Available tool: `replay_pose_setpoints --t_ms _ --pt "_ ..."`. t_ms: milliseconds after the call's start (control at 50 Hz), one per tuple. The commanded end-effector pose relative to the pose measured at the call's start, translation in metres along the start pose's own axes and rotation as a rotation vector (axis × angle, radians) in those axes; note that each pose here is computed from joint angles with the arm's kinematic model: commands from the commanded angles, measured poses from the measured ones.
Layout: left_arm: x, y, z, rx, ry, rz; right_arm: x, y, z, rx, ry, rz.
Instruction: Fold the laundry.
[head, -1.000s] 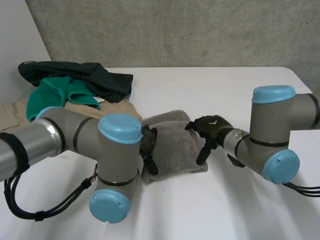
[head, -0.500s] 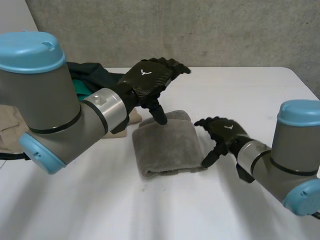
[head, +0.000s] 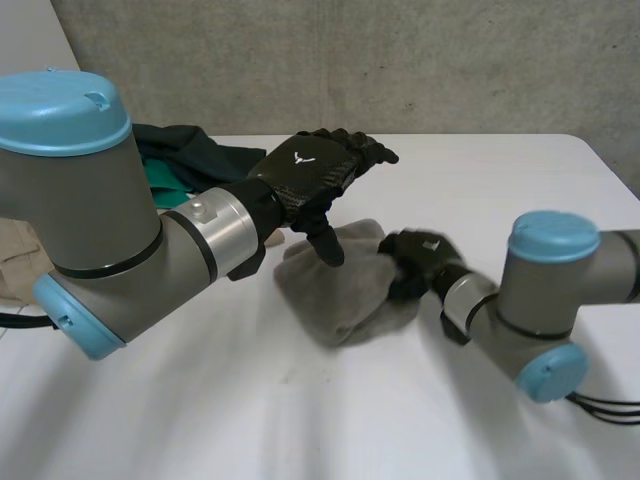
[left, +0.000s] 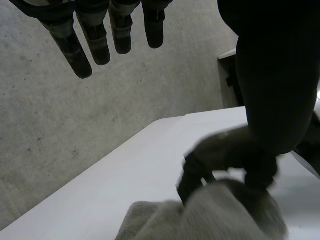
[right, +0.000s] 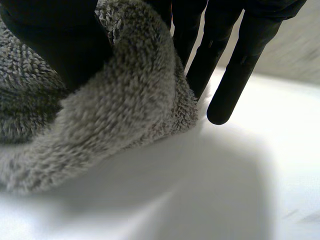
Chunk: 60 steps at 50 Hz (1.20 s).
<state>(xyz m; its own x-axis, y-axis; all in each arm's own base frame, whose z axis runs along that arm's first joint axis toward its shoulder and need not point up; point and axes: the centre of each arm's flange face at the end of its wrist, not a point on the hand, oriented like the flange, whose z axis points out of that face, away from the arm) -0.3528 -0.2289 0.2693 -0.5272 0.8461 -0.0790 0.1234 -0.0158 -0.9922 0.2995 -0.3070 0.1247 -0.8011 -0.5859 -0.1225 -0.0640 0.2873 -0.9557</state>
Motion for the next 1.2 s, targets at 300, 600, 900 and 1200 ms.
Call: replay_pose_setpoints --t_ms 300,600,900,1200 --pt "0.014 -0.020 -0.003 0.056 0.030 0.023 0.298 -0.061 0.037 0.250 0.621 0.001" --pt "0.018 -0.015 -0.001 0.046 0.038 0.020 0.371 -0.054 0.022 0.275 0.717 0.007" --pt "0.024 -0.019 -0.003 0.053 0.038 0.023 0.340 -0.078 -0.004 0.074 0.773 -0.314" --pt "-0.105 -0.025 -0.022 0.058 -0.632 0.119 0.126 -0.079 -0.048 0.138 0.265 -0.577"
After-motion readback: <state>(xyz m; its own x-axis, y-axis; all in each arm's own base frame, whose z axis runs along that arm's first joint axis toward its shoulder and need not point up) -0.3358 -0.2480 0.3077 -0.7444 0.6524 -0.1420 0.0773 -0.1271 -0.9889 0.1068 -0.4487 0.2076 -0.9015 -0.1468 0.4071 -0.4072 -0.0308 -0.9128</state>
